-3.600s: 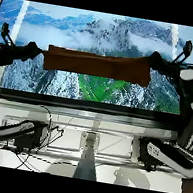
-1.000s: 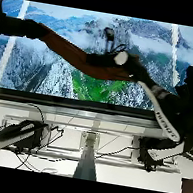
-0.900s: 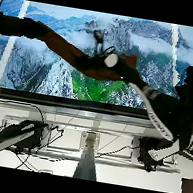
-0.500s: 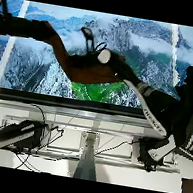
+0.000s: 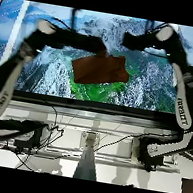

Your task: Fold the clothes and pants, and hang the long-sleeved shirts on hangers.

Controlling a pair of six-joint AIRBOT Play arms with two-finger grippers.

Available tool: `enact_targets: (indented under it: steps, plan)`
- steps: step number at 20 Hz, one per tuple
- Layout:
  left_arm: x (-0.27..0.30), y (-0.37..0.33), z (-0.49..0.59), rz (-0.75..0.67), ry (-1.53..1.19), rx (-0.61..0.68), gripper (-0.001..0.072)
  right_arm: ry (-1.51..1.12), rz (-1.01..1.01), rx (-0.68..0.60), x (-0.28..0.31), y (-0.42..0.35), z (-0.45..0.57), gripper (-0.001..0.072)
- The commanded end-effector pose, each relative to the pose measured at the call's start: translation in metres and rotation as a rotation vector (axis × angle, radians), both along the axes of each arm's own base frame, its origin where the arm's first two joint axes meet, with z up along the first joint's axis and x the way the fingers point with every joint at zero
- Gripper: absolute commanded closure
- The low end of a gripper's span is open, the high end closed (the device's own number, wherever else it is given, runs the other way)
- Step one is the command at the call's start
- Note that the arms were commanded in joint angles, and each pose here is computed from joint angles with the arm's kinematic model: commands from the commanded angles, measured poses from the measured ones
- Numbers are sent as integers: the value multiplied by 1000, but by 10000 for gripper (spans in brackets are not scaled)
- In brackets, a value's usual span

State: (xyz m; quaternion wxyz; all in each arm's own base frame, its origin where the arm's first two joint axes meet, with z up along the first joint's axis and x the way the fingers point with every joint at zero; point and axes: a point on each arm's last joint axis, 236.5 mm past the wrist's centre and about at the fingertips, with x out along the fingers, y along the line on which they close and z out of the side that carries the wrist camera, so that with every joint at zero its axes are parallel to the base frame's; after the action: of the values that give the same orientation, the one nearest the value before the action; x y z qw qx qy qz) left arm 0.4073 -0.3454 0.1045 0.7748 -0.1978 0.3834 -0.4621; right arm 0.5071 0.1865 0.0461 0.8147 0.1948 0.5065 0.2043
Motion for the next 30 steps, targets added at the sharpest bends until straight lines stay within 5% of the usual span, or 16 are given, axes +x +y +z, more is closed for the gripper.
enact_targets:
  steps: [1, 2, 3, 7, 11, 12, 13, 14, 24, 25, 27, 28, 29, 30]
  plan:
    - [3, -48, -42, 56, 9, 23, 2, 60, -90, -76, 0, -79, -7, 602]
    - [2, -49, -44, 41, 1, 29, -2, 66, -104, -135, 0, -100, -14, 460]
    - [2, -48, -42, 35, -9, 32, -2, 69, -118, -199, -1, -122, -20, 422]
    - [13, -23, -25, 36, -52, 29, 0, 146, -173, -303, -11, -180, -56, 423]
    - [-8, -3, -2, -97, -94, 19, 3, 203, 1, -31, -36, -137, -92, 518]
    - [-12, 1, 3, -113, -90, 13, 3, 224, 23, 42, -42, -123, -100, 371]
    - [-14, 4, 7, -121, -91, 9, 3, 262, 13, 84, -49, -114, -113, 109]
    - [-15, 6, 10, -123, -93, 7, 3, 310, 14, 110, -58, -104, -125, 11]
    - [-15, 7, 11, -124, -95, 5, 3, 339, 247, 34, -99, 34, -168, 27]
    - [-15, 7, 11, -124, -95, 5, 3, 323, 267, 21, -101, 42, -169, 70]
    - [-16, 8, 11, -126, -93, 5, 3, 296, 285, -5, -100, 51, -170, 535]
    - [-17, 10, 12, -135, -88, 4, 6, 282, 293, -14, -97, 51, -167, 663]
    - [-20, 15, 12, -146, -85, 8, 30, 259, 295, -21, -92, 50, -159, 685]
    - [-21, 23, 11, -156, -94, 33, 152, 218, 298, -41, -82, 44, -147, 689]
